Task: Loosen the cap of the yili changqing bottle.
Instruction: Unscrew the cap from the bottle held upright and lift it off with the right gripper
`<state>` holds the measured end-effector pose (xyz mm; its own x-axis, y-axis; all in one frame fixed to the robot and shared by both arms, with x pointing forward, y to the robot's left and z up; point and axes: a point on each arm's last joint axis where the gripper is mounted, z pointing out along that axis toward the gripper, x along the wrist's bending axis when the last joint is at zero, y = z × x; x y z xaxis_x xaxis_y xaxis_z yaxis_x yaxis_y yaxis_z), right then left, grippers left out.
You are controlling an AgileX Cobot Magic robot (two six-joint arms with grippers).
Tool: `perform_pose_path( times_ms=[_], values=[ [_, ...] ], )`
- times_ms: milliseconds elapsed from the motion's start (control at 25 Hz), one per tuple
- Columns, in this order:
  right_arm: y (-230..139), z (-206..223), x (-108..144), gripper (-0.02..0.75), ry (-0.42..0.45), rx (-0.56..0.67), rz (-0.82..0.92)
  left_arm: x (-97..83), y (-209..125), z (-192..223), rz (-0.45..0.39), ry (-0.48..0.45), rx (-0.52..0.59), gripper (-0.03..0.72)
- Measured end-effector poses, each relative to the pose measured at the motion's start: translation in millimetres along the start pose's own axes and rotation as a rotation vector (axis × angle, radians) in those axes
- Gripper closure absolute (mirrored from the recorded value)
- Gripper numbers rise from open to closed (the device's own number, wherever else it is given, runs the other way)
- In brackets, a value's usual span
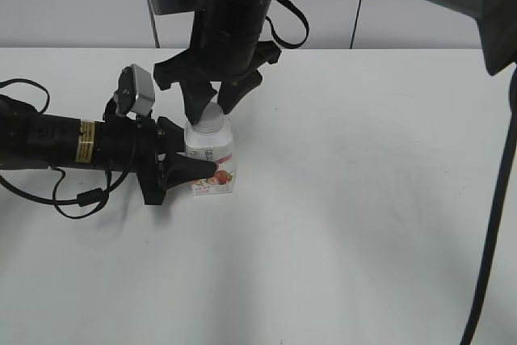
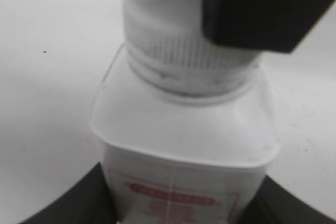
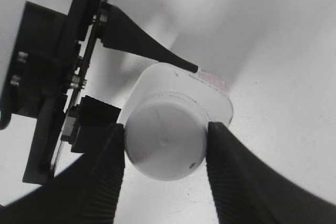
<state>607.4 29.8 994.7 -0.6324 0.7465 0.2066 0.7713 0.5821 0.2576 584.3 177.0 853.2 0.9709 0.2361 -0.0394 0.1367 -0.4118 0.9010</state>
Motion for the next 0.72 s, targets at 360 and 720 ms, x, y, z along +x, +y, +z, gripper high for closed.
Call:
perform_pose_path(
  times_ms=[360, 720],
  values=[
    [0.6, -1.6, -0.4, 0.479, -0.003, -0.004, -0.245, 0.0, -0.5, -0.5, 0.002, -0.002, 0.003, 0.333],
    [0.6, -0.5, 2.5, 0.277, 0.026, -0.006, -0.130, 0.0, -0.5, -0.5, 0.002, -0.002, 0.003, 0.333]
  ],
)
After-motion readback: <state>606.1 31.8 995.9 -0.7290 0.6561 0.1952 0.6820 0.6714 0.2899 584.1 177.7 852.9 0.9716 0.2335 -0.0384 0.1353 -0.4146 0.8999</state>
